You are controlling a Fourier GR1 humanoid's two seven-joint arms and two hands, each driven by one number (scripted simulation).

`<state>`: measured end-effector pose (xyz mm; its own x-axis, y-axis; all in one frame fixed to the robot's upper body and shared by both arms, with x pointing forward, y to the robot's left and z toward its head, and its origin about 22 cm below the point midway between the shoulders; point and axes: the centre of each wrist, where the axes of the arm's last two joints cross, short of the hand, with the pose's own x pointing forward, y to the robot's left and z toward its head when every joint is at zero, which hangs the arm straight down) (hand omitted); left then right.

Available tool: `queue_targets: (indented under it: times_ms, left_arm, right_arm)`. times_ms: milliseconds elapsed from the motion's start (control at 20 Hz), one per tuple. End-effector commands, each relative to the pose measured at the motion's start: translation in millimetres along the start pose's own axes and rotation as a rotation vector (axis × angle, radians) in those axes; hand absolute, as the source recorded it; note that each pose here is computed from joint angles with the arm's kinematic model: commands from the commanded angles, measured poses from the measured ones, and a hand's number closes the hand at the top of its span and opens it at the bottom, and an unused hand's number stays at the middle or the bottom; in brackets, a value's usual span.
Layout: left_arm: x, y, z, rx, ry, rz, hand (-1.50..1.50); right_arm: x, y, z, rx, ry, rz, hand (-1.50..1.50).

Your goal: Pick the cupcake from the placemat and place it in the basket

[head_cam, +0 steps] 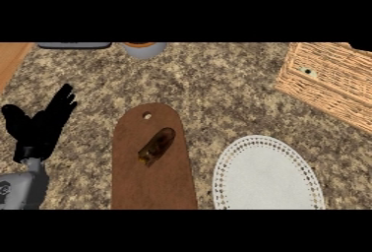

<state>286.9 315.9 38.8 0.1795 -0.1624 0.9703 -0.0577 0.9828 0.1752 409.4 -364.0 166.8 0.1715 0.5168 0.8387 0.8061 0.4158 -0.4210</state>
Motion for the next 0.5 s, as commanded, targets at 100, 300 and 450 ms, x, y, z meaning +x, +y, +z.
queue_targets:
  times_ms: [100, 300, 450]
  left_arm:
    - [4.9, 9.5, -6.8, 0.008, 0.010, 0.017, 0.00]
    - [2.1, 2.4, 2.3, 0.037, 0.005, -0.009, 0.00]
    - [5.6, -0.2, -8.4, 0.030, 0.010, 0.019, 0.00]
  right_arm:
    - [-13.7, -53.3, -33.6, -0.157, 0.108, -0.242, -1.50]
    - [-39.0, -104.1, -29.0, -0.133, 0.114, -0.279, -1.50]
    - [-65.8, -149.6, -35.5, -0.090, 0.142, -0.282, -1.50]
